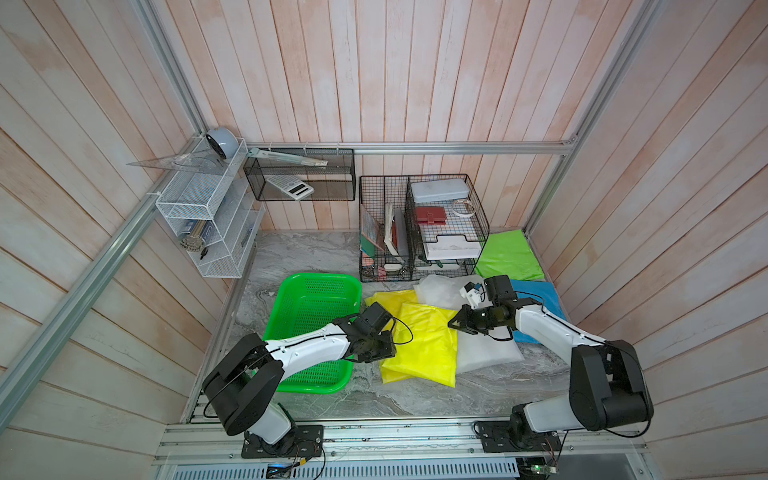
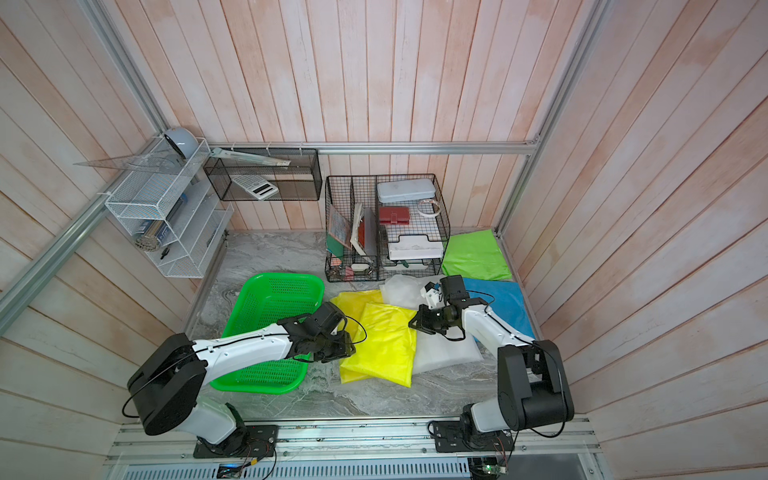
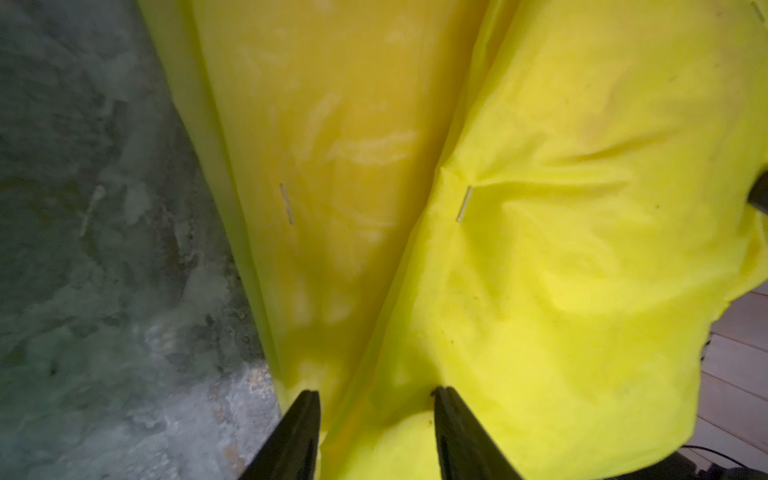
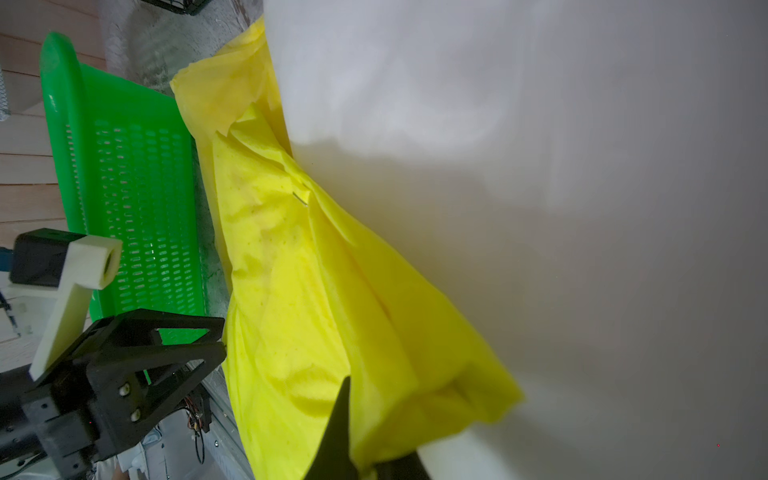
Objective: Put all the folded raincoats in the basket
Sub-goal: Pick up the raincoat from the center of the board.
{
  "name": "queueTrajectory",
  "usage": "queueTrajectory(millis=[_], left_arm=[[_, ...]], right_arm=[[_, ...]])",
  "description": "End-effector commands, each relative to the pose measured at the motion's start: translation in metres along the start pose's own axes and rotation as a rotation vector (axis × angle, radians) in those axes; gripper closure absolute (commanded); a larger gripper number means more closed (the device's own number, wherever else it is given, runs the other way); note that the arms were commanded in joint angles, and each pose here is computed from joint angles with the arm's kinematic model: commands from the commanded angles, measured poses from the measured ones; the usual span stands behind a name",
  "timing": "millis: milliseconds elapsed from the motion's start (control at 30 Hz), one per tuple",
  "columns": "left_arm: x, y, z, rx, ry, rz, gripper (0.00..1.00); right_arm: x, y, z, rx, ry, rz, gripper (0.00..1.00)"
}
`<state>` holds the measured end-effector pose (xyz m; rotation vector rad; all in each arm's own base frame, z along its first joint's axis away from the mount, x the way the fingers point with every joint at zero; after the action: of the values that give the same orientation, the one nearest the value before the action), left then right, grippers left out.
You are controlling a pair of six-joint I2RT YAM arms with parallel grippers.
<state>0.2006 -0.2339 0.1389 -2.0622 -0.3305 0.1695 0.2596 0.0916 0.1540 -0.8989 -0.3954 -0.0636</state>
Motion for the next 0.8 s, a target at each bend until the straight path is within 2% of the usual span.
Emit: queueTrajectory(millis=[0,400,533,767], left_arm=[[-0.004,0.008,0.001,-0.021,-0.009,0.043,0.51],[-0.015,0.011,0.019,0.017,-0.014,0.097,0.51],[-0.018,0.007,0.021,-0.012,-0.021,0.106,0.51],[-0.018,0.011,0.011,-0.092,-0.035,0.135,0.65]], right_arm=[[0.002,0.0,-0.003,-0.016,-0.003,0.003,0.93],[0.002,0.002,-0.004,-0.013,0.001,0.002,0.93],[0.001,0.003,-0.005,-0.006,0.005,0.002,0.93],[0.001,0.002,-0.004,0.002,0.003,-0.001,0.93]])
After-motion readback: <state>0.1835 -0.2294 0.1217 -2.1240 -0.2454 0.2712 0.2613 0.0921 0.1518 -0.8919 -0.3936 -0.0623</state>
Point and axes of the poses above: each gripper's point midway between its finger pads, its own y axis out along the fingers, its own z axis along the line the jaws close on, x = y × z, the point moved 10 cm from there along -y, back along the fingers, and after that the axes turned 15 degrees about -y, right-handed, at the moved point
